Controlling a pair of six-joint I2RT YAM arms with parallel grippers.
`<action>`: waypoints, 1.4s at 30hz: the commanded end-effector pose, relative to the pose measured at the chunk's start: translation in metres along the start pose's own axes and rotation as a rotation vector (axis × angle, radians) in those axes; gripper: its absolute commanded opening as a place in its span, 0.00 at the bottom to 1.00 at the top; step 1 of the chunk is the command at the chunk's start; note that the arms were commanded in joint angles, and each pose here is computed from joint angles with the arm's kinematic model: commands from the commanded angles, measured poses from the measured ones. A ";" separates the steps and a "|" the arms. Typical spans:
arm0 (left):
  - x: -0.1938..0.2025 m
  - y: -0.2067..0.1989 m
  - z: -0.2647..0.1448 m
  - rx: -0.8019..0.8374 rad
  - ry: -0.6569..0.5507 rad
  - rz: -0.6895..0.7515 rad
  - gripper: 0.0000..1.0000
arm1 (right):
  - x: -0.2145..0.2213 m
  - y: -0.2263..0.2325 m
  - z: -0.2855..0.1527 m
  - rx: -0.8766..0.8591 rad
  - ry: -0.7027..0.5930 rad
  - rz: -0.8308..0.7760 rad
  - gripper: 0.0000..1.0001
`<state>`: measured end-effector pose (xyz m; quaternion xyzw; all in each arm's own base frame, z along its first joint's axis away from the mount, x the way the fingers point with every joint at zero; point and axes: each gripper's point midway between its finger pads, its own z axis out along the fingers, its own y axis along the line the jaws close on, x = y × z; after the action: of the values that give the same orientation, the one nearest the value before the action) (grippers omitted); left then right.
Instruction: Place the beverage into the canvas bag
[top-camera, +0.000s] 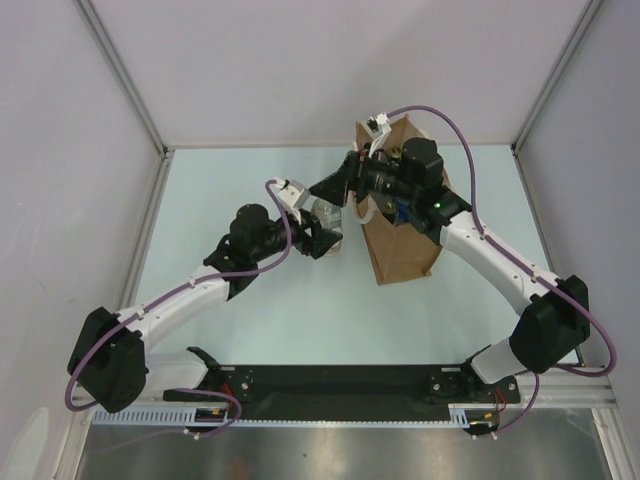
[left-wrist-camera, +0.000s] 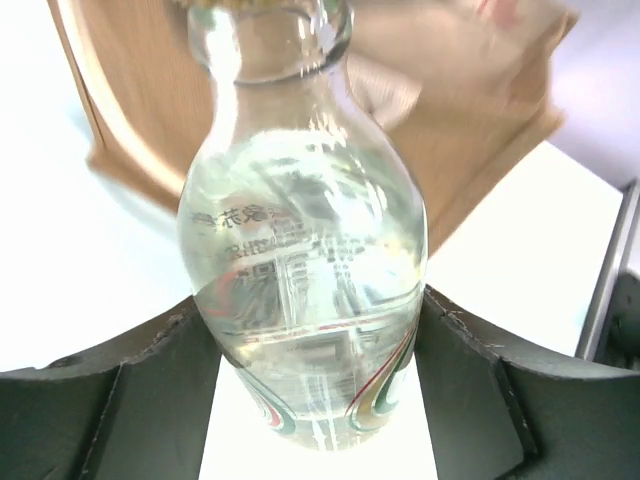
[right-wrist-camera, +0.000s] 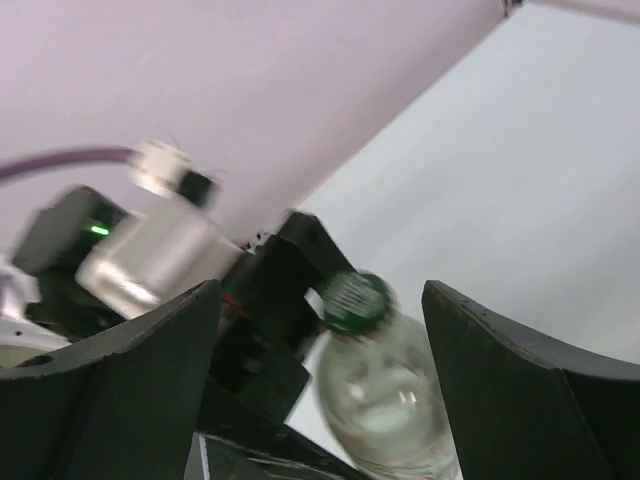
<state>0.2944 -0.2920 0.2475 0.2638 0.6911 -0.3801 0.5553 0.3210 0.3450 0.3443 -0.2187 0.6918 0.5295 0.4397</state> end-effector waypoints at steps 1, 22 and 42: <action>-0.048 -0.019 -0.007 0.074 -0.156 0.044 0.00 | -0.034 0.040 -0.016 -0.106 -0.105 -0.071 0.88; -0.043 -0.026 -0.019 0.114 -0.185 0.051 0.00 | 0.003 -0.015 -0.012 0.081 0.042 -0.046 0.74; -0.045 -0.025 -0.016 0.116 -0.176 0.062 0.00 | 0.016 -0.004 0.002 0.039 0.125 -0.103 0.18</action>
<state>0.2738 -0.2849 0.2104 0.2711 0.7137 -0.3933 0.5124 0.3185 0.3433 0.3036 -0.2553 0.7398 0.4721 0.4058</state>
